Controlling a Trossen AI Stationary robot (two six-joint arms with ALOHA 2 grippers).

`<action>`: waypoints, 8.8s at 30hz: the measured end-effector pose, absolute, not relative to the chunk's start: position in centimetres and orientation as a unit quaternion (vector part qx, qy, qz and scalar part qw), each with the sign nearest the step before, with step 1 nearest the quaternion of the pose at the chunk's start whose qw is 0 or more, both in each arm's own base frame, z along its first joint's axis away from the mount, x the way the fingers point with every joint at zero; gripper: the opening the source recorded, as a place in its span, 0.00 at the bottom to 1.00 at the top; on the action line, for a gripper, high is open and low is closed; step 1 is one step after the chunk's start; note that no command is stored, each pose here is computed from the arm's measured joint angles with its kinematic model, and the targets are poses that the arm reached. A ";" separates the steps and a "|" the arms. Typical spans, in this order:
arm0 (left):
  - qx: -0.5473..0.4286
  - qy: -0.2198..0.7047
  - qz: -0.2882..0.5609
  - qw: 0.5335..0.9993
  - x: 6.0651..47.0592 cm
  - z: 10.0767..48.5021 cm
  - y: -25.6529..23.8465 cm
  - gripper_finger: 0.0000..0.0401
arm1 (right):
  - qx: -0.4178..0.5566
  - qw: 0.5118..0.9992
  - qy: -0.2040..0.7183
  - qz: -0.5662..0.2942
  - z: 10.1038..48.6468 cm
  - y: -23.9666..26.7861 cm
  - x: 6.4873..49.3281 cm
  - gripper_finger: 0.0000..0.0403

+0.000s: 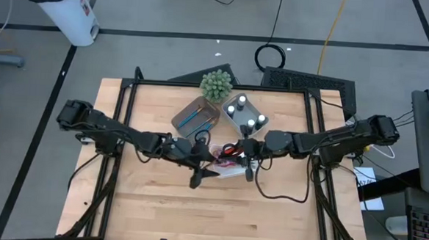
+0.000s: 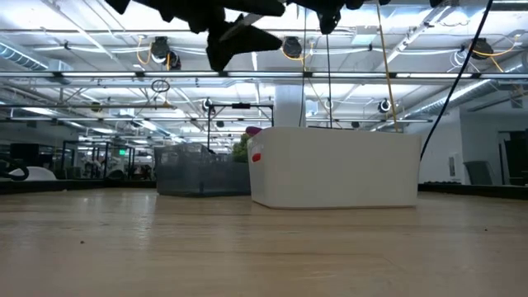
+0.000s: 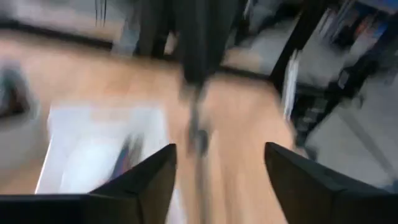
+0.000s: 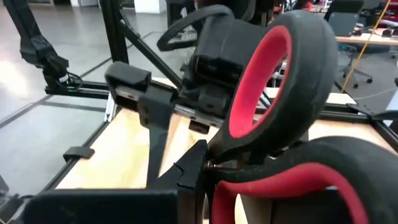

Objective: Pick & Place Paint Supplies
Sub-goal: Put the black scissors into the white bin, then return to Home Position

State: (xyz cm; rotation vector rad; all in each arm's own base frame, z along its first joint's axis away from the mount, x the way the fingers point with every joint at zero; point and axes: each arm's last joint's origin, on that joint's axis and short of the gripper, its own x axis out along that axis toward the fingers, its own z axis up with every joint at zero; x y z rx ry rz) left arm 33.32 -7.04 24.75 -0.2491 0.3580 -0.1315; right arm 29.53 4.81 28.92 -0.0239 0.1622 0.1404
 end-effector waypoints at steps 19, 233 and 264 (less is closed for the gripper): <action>-0.062 0.129 0.000 0.990 32.3 27.0 -6.0 0.01 | -0.007 0.985 0.171 0.029 28.4 4.5 27.7 0.50; -0.397 0.090 0.197 0.892 34.7 18.7 -6.6 0.53 | -0.123 0.989 0.010 -0.077 27.8 3.7 18.7 0.44; -0.008 0.033 -0.223 0.974 15.7 26.8 -0.5 0.83 | -0.100 0.990 0.060 -0.085 27.3 3.0 17.4 0.44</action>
